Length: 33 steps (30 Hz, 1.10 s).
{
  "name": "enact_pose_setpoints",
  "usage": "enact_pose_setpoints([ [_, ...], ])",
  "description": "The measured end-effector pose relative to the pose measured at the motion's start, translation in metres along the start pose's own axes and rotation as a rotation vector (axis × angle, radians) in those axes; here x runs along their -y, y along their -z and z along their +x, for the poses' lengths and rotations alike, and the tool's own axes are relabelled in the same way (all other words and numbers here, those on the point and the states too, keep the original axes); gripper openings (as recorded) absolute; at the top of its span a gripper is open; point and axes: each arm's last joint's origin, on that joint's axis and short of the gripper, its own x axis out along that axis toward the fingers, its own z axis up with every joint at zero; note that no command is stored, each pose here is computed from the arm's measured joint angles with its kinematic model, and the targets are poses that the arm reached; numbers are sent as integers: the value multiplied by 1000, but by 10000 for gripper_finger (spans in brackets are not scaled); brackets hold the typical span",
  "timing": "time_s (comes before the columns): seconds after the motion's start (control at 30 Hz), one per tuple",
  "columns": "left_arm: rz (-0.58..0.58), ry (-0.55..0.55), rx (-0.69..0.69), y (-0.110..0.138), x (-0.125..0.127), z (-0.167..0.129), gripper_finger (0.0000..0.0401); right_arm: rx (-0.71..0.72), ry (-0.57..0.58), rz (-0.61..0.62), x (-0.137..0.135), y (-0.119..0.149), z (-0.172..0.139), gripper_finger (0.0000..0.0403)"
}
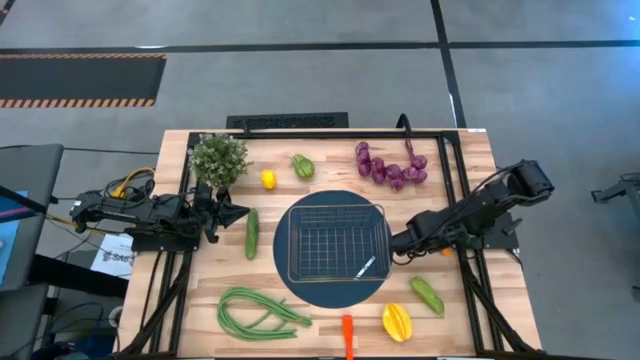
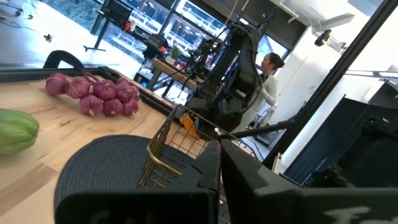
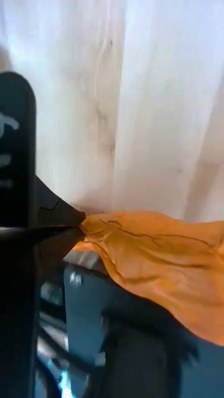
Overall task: Build produce basket
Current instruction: Put the orange chili pepper into the gold wire basket
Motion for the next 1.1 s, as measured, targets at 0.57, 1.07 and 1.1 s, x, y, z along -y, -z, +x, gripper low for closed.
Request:
enact_pose_setpoints([
  [0.57,0,-3,0,0,0,0,0,360,-382,50,17,-1,-140,0],
  [1.07,1,-7,2,0,0,0,0,781,-1085,-273,-1,3,-261,0],
  [1.1,1,-7,2,0,0,0,0,770,-1091,-290,-5,4,-261,0],
])
